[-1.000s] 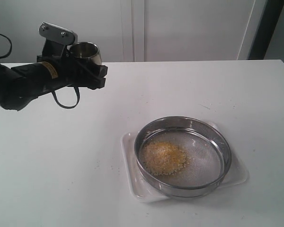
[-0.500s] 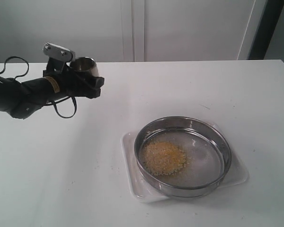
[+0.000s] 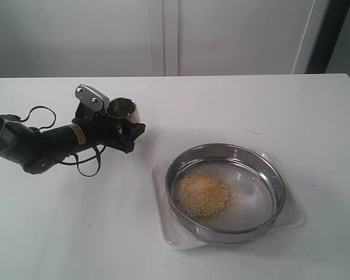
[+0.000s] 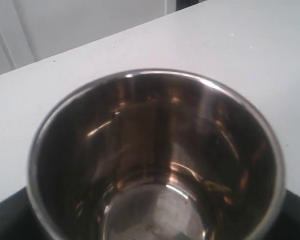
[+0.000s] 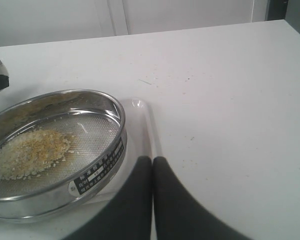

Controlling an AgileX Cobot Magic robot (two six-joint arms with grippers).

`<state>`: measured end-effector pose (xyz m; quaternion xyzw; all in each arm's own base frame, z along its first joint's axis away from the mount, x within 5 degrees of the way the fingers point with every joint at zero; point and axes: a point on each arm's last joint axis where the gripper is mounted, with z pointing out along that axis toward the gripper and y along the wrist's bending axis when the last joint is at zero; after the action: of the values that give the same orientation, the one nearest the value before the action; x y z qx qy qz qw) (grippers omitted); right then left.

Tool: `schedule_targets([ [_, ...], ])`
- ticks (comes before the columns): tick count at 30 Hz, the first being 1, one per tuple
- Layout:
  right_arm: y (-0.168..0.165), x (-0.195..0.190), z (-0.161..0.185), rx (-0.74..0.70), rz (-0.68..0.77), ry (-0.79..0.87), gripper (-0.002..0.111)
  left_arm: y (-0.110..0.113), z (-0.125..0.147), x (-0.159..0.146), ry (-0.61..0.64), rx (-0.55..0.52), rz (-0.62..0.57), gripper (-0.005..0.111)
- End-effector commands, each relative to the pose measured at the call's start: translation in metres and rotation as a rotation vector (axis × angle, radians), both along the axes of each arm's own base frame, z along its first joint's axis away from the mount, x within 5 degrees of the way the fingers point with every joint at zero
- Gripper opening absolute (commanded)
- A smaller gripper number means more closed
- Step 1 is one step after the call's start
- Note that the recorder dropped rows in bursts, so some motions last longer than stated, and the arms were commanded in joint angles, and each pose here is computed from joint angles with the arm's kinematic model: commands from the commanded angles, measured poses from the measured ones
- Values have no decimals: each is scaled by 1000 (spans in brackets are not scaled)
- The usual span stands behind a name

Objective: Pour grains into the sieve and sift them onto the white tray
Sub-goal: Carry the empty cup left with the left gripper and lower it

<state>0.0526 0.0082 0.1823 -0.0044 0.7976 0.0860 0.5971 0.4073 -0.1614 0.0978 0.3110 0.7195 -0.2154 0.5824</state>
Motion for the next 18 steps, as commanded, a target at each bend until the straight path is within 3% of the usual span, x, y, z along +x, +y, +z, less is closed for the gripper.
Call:
schedule_targets([
  [1,0,0,-1,-1,0,-13,0,-2,-1,0,-36,-32,-33,0],
  [7,0,0,-1,-1,0,-13,0,-9,-3,-3,-32,19,-104,0],
  [10,0,0,-1,-1,0,-13,0,-12,-6,-2,22,47,-100,0],
  [18,0,0,-1,-1,0,-13,0,-14,-6,-1,29,63,-95,0],
])
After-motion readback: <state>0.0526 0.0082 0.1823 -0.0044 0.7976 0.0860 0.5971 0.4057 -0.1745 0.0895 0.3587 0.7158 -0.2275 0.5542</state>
